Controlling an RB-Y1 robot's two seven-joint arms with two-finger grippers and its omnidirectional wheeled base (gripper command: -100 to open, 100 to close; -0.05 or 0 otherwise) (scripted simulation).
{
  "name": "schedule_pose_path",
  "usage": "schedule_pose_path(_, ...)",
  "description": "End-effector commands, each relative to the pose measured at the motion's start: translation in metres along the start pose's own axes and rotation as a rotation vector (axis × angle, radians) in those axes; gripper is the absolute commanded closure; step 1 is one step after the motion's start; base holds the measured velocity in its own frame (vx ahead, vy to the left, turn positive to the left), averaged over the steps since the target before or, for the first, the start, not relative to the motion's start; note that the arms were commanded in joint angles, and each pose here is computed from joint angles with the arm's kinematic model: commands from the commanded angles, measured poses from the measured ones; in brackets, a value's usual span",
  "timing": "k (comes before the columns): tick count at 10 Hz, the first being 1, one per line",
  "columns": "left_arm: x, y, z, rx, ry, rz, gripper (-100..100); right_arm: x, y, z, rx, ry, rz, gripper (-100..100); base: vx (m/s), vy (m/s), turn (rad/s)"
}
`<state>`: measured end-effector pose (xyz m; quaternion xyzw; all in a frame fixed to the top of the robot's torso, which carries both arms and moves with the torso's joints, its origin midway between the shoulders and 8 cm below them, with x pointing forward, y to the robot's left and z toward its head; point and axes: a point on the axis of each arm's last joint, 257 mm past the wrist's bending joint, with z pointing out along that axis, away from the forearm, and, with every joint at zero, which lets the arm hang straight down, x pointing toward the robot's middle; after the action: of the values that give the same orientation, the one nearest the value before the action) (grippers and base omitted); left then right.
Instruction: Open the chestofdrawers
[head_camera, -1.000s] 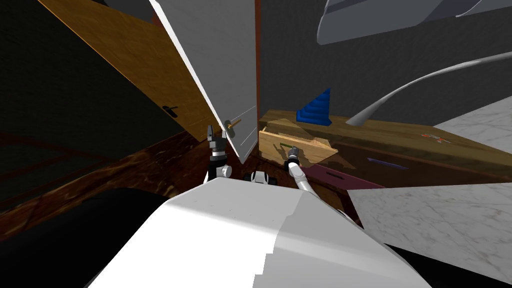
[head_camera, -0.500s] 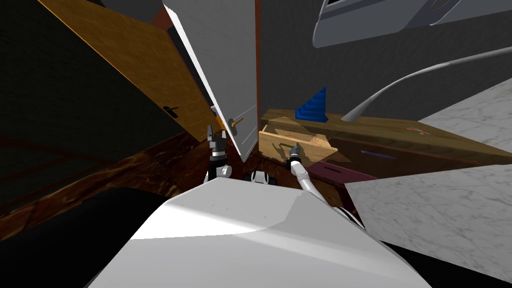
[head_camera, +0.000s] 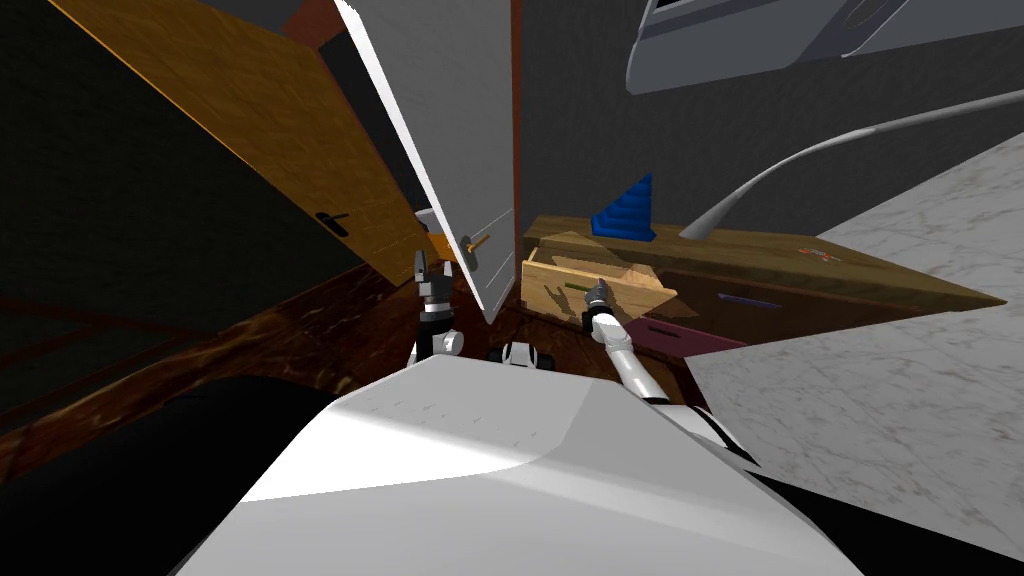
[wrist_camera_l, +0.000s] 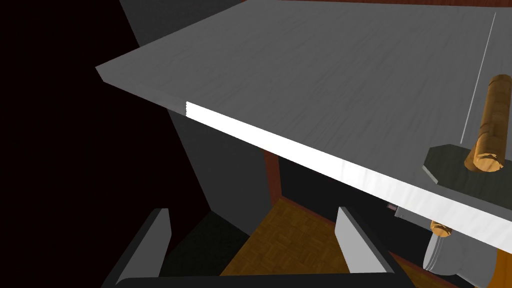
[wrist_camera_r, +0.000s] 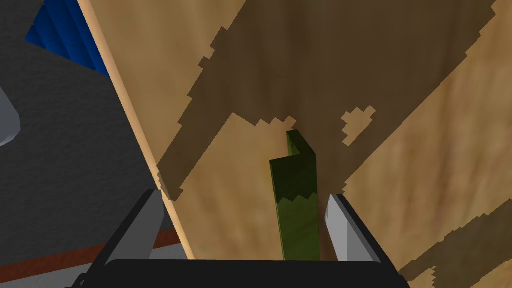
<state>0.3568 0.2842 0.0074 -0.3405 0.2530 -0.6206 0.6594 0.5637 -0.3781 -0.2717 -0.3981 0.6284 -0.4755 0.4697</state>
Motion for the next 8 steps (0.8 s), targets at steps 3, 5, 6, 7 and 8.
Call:
schedule_pose_path(3, 0.0, 0.0, 0.0, 0.0, 0.0, 0.0, 0, 0.004, -0.014, 0.013, -0.006, -0.016, 0.004, 0, -0.016, 0.05, -0.047)
schedule_pose_path(5, 0.0, 0.0, 0.0, 0.0, 0.0, 0.0, 0, 0.005, -0.011, 0.012, -0.01, -0.013, 0.004, 0, 0.0, 0.0, 0.0)
schedule_pose_path(6, 0.0, 0.0, 0.0, 0.0, 0.0, 0.0, 0, 0.005, -0.011, 0.012, -0.011, -0.013, 0.004, 0, 0.0, 0.0, 0.0)
schedule_pose_path(7, 0.0, 0.0, 0.0, 0.0, 0.0, 0.0, 0, 0.005, -0.01, 0.011, -0.012, -0.013, 0.003, 0, 0.0, 0.0, 0.0)
schedule_pose_path(8, 0.0, 0.0, 0.0, 0.0, 0.0, 0.0, 0, 0.006, -0.01, 0.011, -0.013, -0.012, 0.003, 0, 0.0, 0.0, 0.0)
